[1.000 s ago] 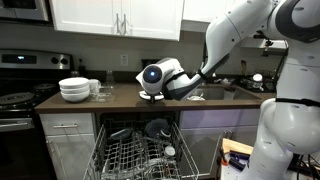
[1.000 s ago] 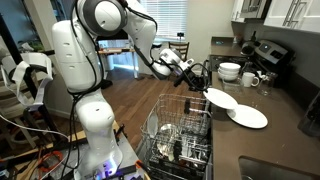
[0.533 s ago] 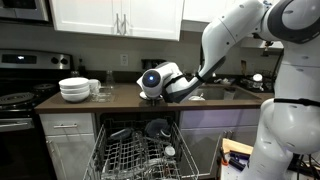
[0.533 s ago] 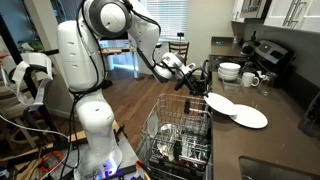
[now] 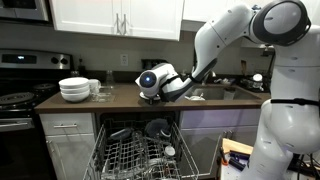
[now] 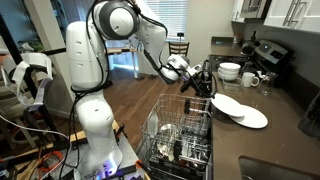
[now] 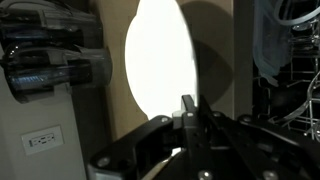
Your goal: Take the two plates out of the dishwasher and stack them on the plate on the counter
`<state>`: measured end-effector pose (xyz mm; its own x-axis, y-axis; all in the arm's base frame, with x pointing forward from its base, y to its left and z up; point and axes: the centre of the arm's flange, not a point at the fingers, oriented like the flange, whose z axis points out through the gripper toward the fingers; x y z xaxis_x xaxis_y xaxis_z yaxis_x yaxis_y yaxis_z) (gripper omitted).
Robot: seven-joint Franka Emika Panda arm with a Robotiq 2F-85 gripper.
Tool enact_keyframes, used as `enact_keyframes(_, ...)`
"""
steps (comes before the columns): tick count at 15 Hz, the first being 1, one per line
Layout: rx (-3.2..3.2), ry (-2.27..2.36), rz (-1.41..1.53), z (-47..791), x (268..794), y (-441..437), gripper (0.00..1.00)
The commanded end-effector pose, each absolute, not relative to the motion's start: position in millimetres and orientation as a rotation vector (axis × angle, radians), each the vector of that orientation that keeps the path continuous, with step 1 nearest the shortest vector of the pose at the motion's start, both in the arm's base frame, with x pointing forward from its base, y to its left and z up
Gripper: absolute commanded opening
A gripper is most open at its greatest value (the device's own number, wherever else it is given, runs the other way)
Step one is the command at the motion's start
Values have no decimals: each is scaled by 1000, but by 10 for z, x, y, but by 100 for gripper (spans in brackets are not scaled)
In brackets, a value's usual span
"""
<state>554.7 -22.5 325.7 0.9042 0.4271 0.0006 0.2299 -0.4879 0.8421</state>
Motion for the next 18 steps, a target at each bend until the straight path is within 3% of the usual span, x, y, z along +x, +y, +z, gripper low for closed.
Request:
enact_keyframes(1,2065,459,314,3303,5786,-358,2)
enact_keyframes(16,2108,382,287,3200,6080,-835,2)
enact_keyframes(18,2115,391,262,3134,6001,-801,6)
